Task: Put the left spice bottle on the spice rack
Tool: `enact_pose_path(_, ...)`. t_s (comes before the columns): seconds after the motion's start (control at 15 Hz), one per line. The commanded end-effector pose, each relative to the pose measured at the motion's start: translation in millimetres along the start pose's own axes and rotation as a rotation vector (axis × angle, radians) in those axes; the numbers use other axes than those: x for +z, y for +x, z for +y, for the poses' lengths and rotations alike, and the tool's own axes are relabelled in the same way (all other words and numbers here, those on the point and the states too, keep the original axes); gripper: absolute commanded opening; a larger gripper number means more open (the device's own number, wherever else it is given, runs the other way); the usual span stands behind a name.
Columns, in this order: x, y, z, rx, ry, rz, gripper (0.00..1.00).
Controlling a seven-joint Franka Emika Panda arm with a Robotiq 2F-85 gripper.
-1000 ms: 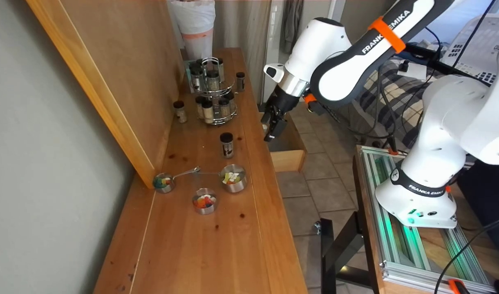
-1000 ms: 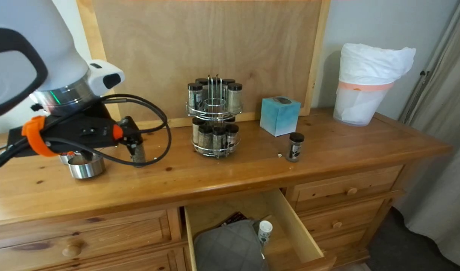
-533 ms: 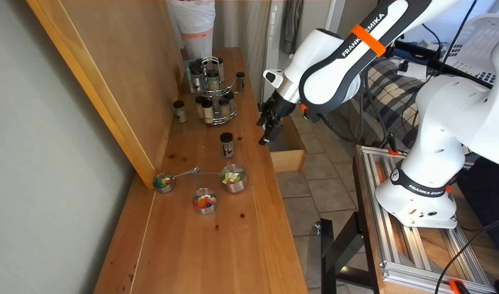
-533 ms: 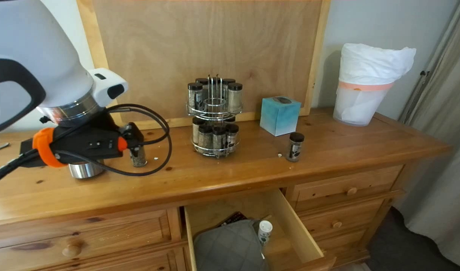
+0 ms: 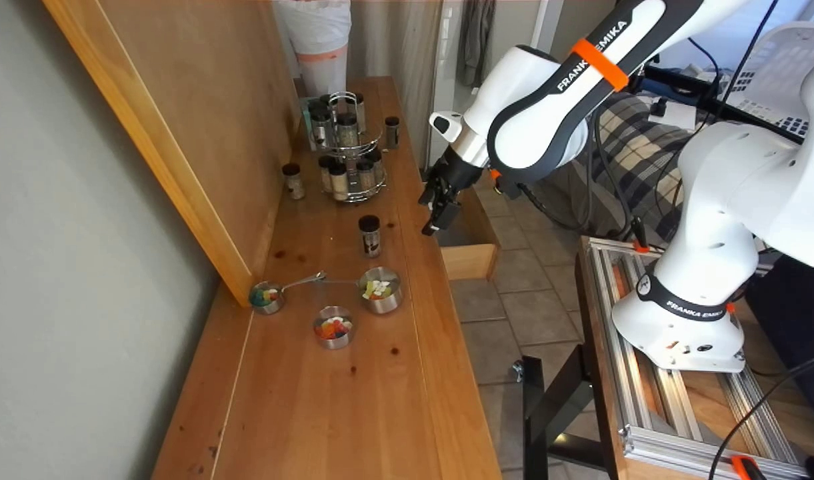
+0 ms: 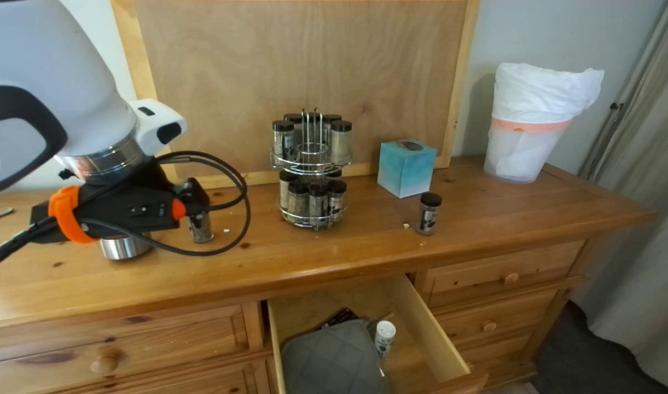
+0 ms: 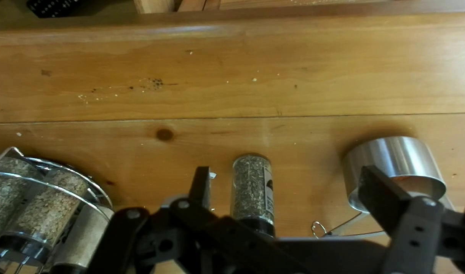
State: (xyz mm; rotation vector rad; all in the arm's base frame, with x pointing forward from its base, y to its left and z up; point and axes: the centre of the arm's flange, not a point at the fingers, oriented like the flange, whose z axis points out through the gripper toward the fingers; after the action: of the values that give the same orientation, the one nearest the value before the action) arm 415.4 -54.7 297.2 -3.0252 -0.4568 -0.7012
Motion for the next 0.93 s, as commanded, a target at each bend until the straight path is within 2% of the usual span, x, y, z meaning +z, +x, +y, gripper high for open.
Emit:
enact_pose_path(0.0, 15.4, 2.8, 0.7, 0.047, -0.035, -0.008, 1.00)
enact_pose_path(0.47, 29.8, 18.5, 0.1, 0.164, -0.005, 0.032, 1.00)
enact_pose_path(0.87, 41.4, 26.0, 5.2, 0.202, -0.043, 0.056, 1.00)
